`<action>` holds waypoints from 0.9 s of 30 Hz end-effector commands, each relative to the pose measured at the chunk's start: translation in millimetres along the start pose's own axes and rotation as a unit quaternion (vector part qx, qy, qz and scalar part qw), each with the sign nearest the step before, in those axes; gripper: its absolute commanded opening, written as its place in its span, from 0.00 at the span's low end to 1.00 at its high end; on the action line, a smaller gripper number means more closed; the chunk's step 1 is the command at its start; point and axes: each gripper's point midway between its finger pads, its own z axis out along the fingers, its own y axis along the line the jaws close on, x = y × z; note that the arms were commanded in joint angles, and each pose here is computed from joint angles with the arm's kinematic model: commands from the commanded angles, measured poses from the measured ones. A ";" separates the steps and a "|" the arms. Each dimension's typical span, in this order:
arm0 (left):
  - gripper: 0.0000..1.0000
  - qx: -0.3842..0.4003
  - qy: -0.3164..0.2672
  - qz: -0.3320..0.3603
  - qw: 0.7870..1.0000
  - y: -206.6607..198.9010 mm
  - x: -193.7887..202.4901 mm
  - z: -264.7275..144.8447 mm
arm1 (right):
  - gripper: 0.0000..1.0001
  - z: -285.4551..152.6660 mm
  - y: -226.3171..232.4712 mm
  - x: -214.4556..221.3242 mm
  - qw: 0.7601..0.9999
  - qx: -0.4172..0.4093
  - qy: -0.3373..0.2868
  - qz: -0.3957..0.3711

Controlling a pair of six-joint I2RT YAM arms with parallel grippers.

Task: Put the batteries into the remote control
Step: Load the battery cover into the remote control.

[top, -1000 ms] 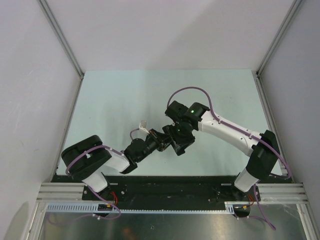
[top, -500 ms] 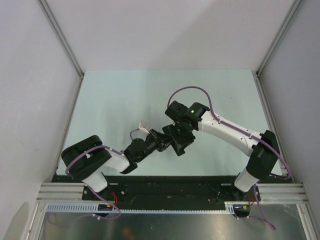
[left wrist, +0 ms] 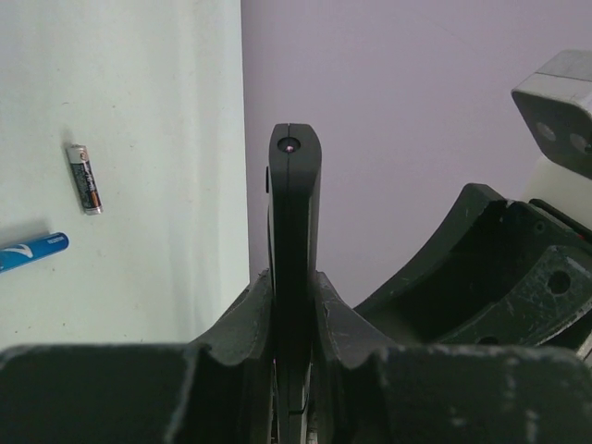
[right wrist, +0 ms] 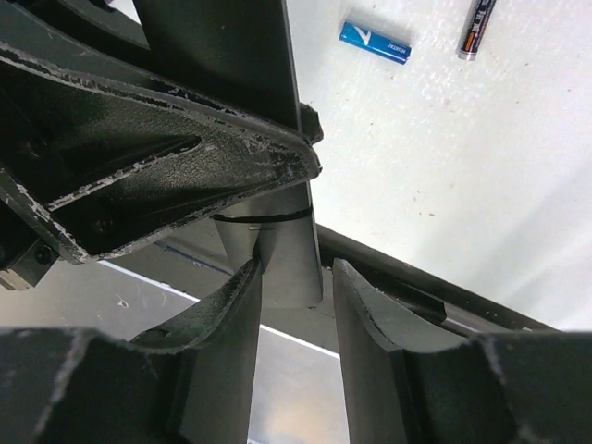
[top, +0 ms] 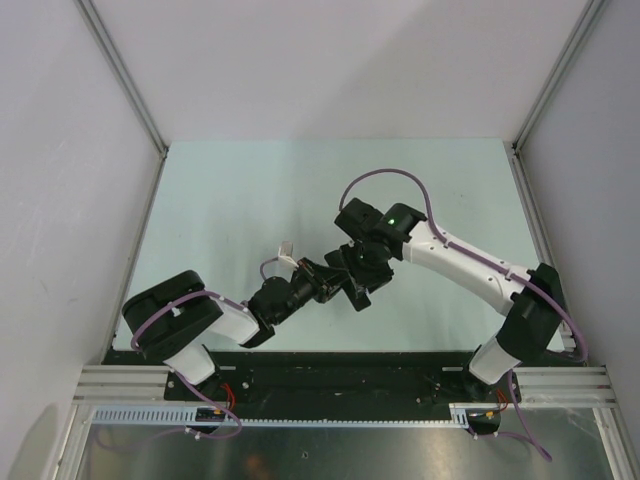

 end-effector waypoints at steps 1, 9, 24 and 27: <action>0.00 0.187 0.007 -0.033 0.982 -99.8 0.5 -16.9 | 0.41 -16.5 -3.7 -15.3 0.999 -0.003 -0.049 0.014; 0.00 0.180 0.002 -0.036 0.983 -94.7 -2.1 -16.7 | 0.46 -45.7 -0.5 -29.4 0.994 -0.028 -0.095 0.036; 0.00 0.154 0.100 -0.019 0.983 -71.2 5.3 -28.0 | 0.93 -87.4 12.9 -32.9 0.921 -0.262 -0.265 0.110; 0.00 0.148 0.140 -0.014 0.979 -66.0 14.0 -36.3 | 0.97 -80.6 9.4 -27.1 0.911 -0.286 -0.272 0.120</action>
